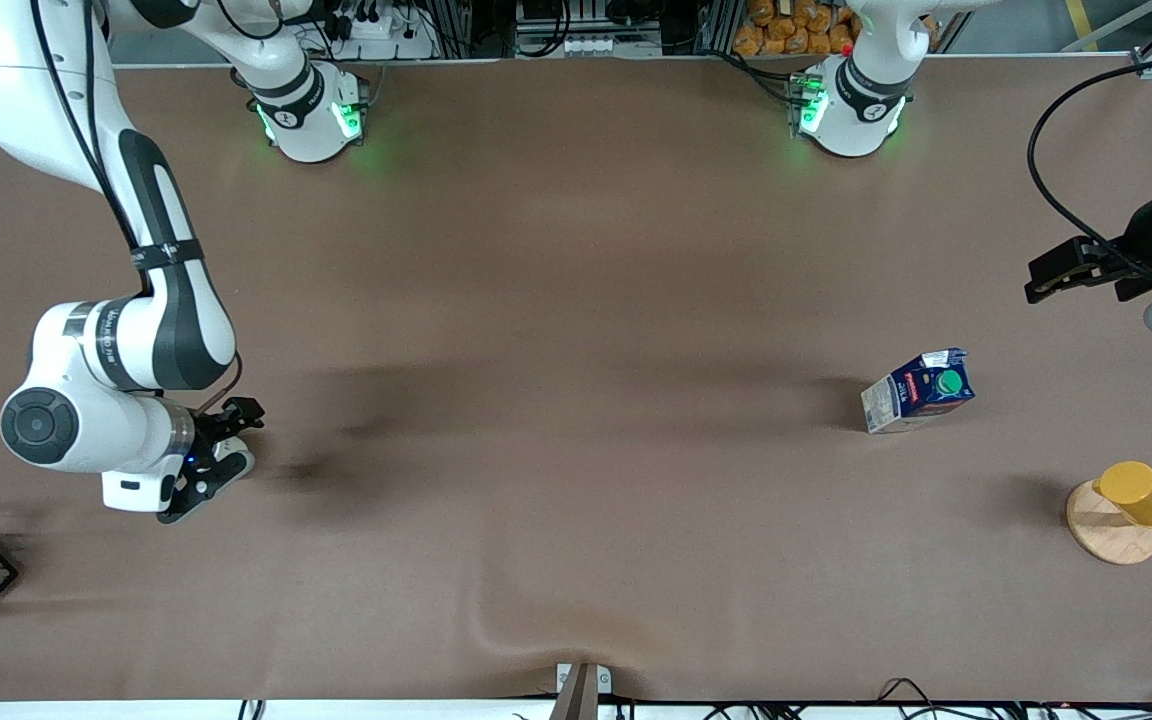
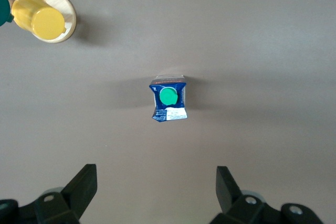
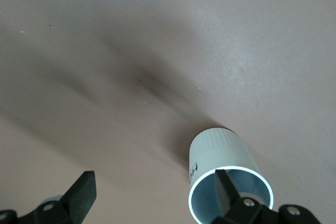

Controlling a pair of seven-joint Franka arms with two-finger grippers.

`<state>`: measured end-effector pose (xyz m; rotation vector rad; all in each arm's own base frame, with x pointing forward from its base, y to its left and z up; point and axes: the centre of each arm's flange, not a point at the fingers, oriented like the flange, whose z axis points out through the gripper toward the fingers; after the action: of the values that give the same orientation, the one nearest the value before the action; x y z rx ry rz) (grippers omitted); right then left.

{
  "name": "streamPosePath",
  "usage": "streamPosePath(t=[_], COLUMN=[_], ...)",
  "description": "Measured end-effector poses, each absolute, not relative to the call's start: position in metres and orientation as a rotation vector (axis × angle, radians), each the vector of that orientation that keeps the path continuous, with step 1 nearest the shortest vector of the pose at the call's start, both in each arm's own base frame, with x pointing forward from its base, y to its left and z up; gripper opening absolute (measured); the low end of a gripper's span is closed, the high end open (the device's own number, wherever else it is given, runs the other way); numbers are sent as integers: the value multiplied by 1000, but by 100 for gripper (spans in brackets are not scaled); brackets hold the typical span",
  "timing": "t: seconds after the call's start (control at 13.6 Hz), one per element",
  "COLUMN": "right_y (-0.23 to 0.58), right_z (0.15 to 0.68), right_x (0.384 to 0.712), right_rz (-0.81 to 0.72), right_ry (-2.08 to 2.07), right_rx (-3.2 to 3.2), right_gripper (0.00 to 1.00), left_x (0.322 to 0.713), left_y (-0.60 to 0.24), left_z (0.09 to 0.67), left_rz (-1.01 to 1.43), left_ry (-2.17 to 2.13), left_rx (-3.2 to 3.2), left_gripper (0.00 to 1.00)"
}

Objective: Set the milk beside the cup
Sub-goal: 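Lift the grey mug off the table with the right gripper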

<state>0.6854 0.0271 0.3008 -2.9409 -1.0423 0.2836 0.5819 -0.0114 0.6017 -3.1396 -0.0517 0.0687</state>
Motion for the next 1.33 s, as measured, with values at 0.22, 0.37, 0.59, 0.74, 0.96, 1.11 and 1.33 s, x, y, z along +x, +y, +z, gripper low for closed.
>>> streamPosePath(t=[0.22,0.37,0.59,0.74,0.96,1.11,1.33], right_y=[24,18,-7,-13,-14,-17,-22], right_z=[295,291,280,273,261,254,246], right_x=[685,683,679,677,675,673,672], right_rz=[312,349,387,406,434,451,468], right_ry=[-1056,-1073,-1045,-1038,-1034,-1025,-1013], right_rx=[-2948,-2959,-2955,-2948,-2938,-2934,-2930], right_gripper=[100,100,100,100,100,100,96], left_x=[592,597,599,599,598,596,591], left_y=[-3,-5,-8,-7,-10,-10,-9], left_z=[582,577,581,584,592,601,609], left_rz=[103,94,62,54,27,0,-6], left_ry=[-72,-66,-57,-59,-54,-52,-56], left_rx=[-3141,-3143,-3145,-3145,-3146,-3146,-3145], left_gripper=[100,100,100,100,100,100,100])
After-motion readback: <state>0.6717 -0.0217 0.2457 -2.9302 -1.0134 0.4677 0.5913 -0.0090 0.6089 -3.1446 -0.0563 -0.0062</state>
